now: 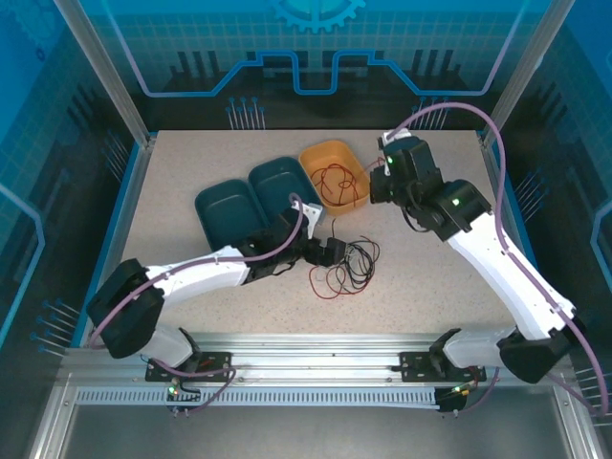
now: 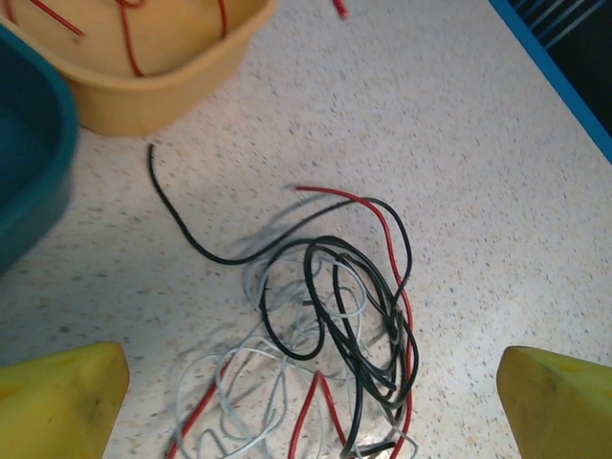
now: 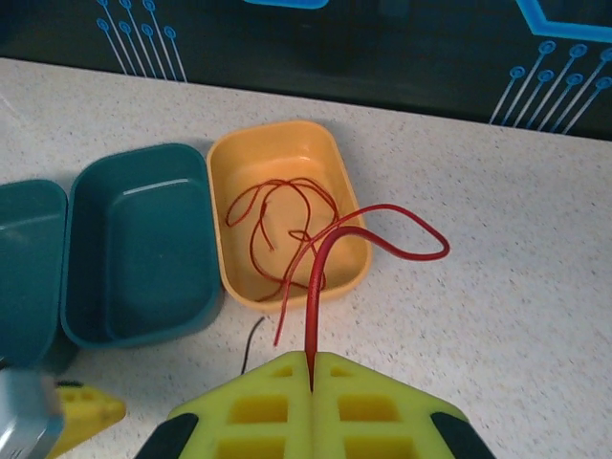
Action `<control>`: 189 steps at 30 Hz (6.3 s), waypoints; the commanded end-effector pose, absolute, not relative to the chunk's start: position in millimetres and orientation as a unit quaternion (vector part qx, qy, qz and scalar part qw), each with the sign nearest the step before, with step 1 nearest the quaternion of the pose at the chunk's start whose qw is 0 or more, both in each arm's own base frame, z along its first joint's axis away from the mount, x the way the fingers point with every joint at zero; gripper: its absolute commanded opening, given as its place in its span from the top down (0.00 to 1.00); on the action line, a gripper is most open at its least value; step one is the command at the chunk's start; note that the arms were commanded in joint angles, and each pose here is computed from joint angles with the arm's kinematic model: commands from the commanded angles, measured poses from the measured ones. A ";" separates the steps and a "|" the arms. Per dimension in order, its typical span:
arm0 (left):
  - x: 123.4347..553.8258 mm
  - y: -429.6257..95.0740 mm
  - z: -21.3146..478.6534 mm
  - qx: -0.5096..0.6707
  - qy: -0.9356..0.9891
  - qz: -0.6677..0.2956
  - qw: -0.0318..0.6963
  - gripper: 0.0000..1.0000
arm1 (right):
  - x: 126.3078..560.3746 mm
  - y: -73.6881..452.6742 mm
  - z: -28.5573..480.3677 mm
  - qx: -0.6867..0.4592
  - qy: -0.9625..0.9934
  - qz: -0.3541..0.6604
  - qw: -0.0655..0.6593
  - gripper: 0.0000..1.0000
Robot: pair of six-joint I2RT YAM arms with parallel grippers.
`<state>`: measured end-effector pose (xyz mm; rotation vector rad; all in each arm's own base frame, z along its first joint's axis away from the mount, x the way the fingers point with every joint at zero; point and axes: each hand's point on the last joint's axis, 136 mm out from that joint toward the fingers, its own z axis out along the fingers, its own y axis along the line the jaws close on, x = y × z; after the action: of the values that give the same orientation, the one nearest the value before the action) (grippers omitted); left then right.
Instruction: Untangle the cables
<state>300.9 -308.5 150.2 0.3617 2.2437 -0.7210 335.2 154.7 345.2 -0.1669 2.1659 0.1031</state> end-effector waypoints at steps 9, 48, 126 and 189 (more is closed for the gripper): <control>311.3 -250.8 197.0 0.088 0.857 -0.217 0.459 0.01 | 420.8 196.3 359.3 -0.088 0.861 0.092 0.492 1.00; 329.8 -194.4 182.7 -0.007 0.864 -0.213 0.456 0.01 | 519.0 223.4 202.9 -0.076 0.932 0.085 0.344 1.00; 337.1 -203.8 208.8 0.016 0.852 -0.231 0.469 0.01 | 443.6 225.9 208.2 -0.098 0.933 0.037 0.345 0.48; 314.1 -354.4 69.3 0.132 0.909 -0.316 0.237 0.60 | 319.0 135.0 46.7 0.090 0.986 0.059 0.131 0.77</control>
<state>312.5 -349.2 66.8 0.3629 2.4910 -0.8598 317.4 140.3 47.3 0.2344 2.8428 0.1988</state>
